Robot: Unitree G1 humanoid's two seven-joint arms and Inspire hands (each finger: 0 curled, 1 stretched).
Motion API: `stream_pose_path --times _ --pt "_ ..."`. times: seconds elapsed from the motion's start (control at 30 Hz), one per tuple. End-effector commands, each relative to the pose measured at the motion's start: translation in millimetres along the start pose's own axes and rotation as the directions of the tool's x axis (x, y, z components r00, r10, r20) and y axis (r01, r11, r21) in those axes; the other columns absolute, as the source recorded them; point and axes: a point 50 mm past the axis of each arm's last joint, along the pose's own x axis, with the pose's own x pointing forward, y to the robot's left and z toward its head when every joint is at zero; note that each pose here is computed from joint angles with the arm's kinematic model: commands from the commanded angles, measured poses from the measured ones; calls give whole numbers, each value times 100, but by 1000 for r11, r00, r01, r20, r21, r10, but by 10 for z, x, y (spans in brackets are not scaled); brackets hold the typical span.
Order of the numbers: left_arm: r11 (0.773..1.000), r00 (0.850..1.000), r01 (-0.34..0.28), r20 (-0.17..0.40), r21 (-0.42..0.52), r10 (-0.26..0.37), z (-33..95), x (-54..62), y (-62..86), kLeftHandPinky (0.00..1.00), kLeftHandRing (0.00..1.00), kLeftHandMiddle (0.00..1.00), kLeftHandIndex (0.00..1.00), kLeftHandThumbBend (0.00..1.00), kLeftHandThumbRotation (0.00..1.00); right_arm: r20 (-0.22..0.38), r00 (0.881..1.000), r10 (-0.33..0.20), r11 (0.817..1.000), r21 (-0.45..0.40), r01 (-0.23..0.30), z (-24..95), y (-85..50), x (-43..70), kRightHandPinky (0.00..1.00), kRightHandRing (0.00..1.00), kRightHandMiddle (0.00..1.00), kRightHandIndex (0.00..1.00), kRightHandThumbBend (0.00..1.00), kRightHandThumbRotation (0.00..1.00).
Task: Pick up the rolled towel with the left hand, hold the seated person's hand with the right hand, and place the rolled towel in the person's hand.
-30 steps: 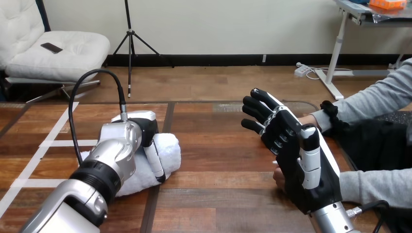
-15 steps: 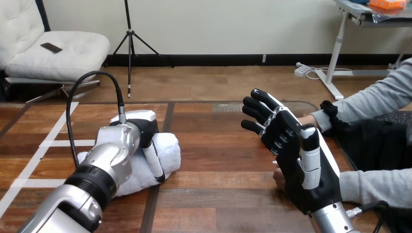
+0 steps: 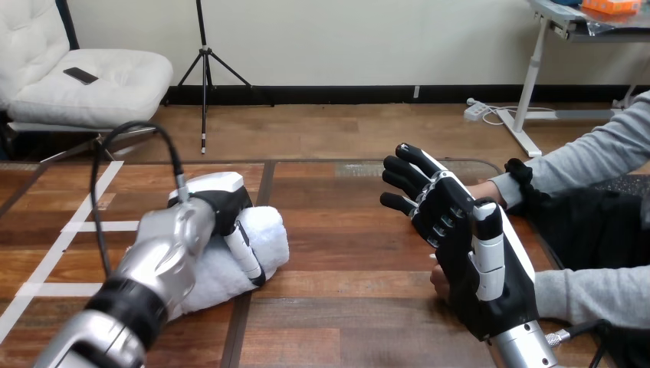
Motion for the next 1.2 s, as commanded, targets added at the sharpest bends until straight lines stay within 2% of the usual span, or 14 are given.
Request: stream_pose_path --times 0.0,0.13,0.2,0.27,0.37,0.43,0.5,0.63,0.67,0.73,0.77,0.83,1.0,1.17 --pt "974 980 -170 76 -147 182 -42 -145 207 28 34 41 42 79 0 91 996 18 999 -34 -15 138 -38 147 84 89 87 87 83 100" --pt "943 963 -218 101 -253 250 -98 -238 160 23 29 36 41 78 0 91 996 18 999 -39 -14 142 -47 137 84 89 87 87 83 100" --pt "912 950 -244 110 -329 294 -139 -308 123 21 27 35 41 77 0 93 996 16 999 -42 -12 141 -54 131 84 89 87 86 82 100" --pt "901 945 -252 112 -353 308 -149 -336 109 20 26 34 41 76 0 93 995 16 999 -43 -12 143 -59 126 84 89 87 86 82 100" --pt "867 931 -272 114 -417 347 -181 -404 66 21 27 35 42 75 0 92 996 14 999 -45 -10 141 -69 115 83 89 87 86 81 100" --pt "833 918 -290 110 -471 382 -206 -465 26 22 28 35 42 74 0 90 996 14 999 -47 -10 141 -76 109 83 89 87 86 81 100" --pt "784 898 -315 100 -535 429 -236 -542 -30 23 29 36 42 74 0 89 996 15 999 -51 -10 141 -82 102 83 89 87 86 81 100" --pt "728 870 -344 90 -593 484 -261 -641 -112 23 28 36 42 76 0 86 996 16 998 -55 -11 144 -97 87 83 89 87 86 80 100" --pt "707 859 -353 87 -613 505 -268 -678 -146 22 28 35 42 76 0 84 996 16 998 -57 -11 142 -102 83 83 88 87 86 80 100" --pt "684 846 -363 83 -632 526 -269 -723 -184 22 27 35 42 76 0 83 996 15 998 -59 -11 144 -112 76 82 88 87 86 79 100" --pt "664 836 -369 79 -651 543 -270 -760 -218 21 27 35 42 76 0 79 997 16 998 -64 -11 142 -119 72 82 88 87 86 79 100" --pt "642 826 -375 74 -669 559 -266 -804 -255 22 27 35 42 76 0 75 997 17 998 -69 -11 143 -131 64 81 88 87 86 79 100" --pt "579 785 -374 86 -725 614 -259 -932 -364 25 29 36 42 76 0 60 998 22 995 -99 -16 151 -170 50 79 88 87 86 80 100" --pt "538 765 -351 97 -766 636 -239 -1041 -435 26 31 36 42 75 0 52 998 22 992 -129 -15 168 -208 47 77 87 87 85 80 100"
